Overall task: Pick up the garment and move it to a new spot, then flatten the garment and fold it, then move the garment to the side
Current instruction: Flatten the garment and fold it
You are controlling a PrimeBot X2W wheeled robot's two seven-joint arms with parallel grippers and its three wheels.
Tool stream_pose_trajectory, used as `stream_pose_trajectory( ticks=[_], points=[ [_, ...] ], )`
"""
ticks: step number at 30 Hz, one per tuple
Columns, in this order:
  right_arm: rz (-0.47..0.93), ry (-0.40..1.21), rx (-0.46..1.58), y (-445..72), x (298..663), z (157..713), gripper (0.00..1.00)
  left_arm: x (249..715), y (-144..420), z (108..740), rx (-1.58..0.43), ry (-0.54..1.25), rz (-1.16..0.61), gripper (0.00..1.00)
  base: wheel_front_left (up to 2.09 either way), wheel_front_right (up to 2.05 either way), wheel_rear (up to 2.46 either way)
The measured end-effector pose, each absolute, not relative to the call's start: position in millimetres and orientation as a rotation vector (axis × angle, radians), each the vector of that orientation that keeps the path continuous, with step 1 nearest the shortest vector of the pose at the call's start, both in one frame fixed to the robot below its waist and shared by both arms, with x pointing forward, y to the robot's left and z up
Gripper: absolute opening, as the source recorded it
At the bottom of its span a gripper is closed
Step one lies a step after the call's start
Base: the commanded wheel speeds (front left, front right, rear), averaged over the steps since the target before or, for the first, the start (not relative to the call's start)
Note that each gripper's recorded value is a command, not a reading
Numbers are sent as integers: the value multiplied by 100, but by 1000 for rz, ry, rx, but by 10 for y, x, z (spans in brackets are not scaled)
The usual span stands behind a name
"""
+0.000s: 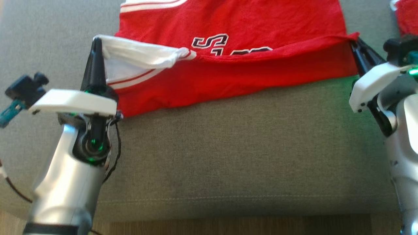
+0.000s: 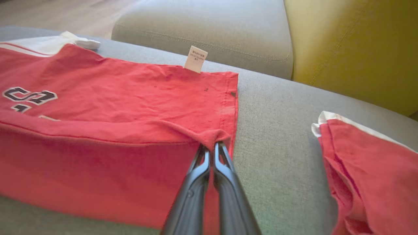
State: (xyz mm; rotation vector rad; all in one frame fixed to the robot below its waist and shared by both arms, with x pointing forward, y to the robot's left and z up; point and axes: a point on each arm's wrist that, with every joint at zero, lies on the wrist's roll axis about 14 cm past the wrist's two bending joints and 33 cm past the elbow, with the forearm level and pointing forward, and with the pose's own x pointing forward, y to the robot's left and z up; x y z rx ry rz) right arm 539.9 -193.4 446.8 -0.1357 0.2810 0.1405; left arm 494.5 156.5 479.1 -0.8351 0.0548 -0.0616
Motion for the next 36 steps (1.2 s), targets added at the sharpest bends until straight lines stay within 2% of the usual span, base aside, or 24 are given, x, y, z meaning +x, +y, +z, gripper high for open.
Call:
stream_pose_trajectory(
  ticks=[2, 3, 4, 5, 6, 13, 16, 23, 30, 35, 36],
  points=[
    [141, 284, -142, -1929, 5470, 4381, 0, 5028, 1568, 4704, -817, 70, -57, 0, 0, 0, 0],
    [143, 281, -147, -1916, 5514, 4312, 9, 5067, 1584, 4612, -799, 89, -50, 0, 0, 0, 0],
    [143, 275, -140, -1899, 5523, 4292, 36, 5073, 1595, 4575, -792, 96, -46, 13, 0, 0, 0],
    [146, 265, -132, -1871, 5526, 4287, 84, 5070, 1603, 4548, -788, 99, -44, 43, 0, 0, 0],
    [149, 248, -126, -1842, 5520, 4298, 100, 5060, 1604, 4525, -788, 106, -42, 100, 0, 0, 0],
    [125, 88, -84, -1840, 5457, 4618, 100, 4990, 1532, 4774, -644, 41, -122, 100, 0, 0, 0],
    [107, 57, -58, -1854, 5374, 4696, 100, 4845, 1549, 4755, -604, 31, -105, 100, 0, 0, 0],
    [75, 105, -9, -1908, 5020, 4487, 100, 4218, 1420, 4059, -601, 267, -19, 100, 0, 0, 0],
    [64, 92, -2, -1928, 4999, 4533, 100, 4124, 1386, 3833, -570, 390, 1, 100, 0, 0, 0],
    [61, 145, 7, -1926, 4971, 4429, 100, 4094, 1343, 3697, -547, 481, -8, 100, 0, 0, 0],
    [64, 169, 7, -1917, 4961, 4383, 100, 4103, 1335, 3691, -541, 489, -11, 88, 0, 0, 0]
  ],
)
